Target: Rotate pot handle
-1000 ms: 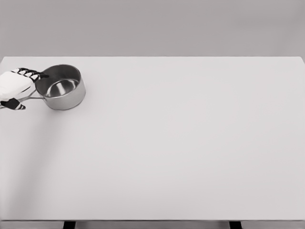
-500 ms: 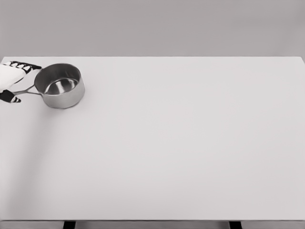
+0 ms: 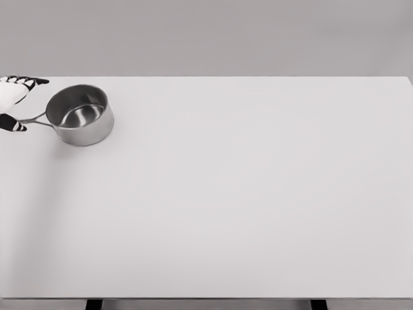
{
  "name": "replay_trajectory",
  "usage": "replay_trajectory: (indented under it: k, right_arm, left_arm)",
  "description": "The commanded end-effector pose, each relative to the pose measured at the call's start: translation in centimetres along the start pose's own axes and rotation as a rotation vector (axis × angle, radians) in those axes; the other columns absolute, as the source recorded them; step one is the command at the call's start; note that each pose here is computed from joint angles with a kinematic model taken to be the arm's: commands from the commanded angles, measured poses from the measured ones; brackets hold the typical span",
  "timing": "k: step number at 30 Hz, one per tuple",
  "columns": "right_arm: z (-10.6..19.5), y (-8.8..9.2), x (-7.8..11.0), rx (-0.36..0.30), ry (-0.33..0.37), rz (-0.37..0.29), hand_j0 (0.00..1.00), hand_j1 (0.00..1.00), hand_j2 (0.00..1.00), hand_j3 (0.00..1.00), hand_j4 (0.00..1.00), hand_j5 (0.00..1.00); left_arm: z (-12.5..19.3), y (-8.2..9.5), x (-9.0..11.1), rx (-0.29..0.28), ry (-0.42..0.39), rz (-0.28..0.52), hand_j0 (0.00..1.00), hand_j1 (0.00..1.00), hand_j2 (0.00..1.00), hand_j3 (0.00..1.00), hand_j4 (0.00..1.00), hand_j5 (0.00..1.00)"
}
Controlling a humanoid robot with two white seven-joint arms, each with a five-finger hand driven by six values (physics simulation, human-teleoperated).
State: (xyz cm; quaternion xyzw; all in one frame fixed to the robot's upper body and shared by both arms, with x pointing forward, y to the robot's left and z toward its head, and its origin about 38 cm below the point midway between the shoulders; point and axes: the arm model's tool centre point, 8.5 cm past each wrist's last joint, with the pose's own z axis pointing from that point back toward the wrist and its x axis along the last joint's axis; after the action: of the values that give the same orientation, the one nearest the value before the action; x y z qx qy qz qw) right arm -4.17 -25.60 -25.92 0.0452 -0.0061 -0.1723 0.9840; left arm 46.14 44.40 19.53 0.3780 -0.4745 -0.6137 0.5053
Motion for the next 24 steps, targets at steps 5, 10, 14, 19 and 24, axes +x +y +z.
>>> replay_trajectory:
  k: [5,10,14,19,24]
  right_arm:
    - [0.0,0.0,0.0,0.0,0.0,0.0,1.0,1.0,1.0,1.0,1.0,1.0]
    - [0.0,0.0,0.0,0.0,0.0,0.0,1.0,1.0,1.0,1.0,1.0,1.0]
    - [0.0,0.0,0.0,0.0,0.0,0.0,1.0,1.0,1.0,1.0,1.0,1.0]
    - [0.0,0.0,0.0,0.0,0.0,0.0,1.0,1.0,1.0,1.0,1.0,1.0]
    - [0.0,0.0,0.0,0.0,0.0,0.0,1.0,1.0,1.0,1.0,1.0,1.0]
  left_arm:
    - [-0.3,-0.2,-0.5,0.027,0.033,0.036,1.0,1.0,1.0,1.0,1.0,1.0]
    - [-0.5,-0.2,-0.7,0.026,0.037,0.046,1.0,1.0,1.0,1.0,1.0,1.0]
    - [-0.5,-0.3,-0.8,0.036,0.04,0.052,1.0,1.0,1.0,1.0,1.0,1.0]
    - [-1.3,-0.2,-1.2,0.034,0.046,0.073,1.0,1.0,1.0,1.0,1.0,1.0]
    - [-1.4,0.0,-1.2,0.042,0.045,0.075,1.0,1.0,1.0,1.0,1.0,1.0]
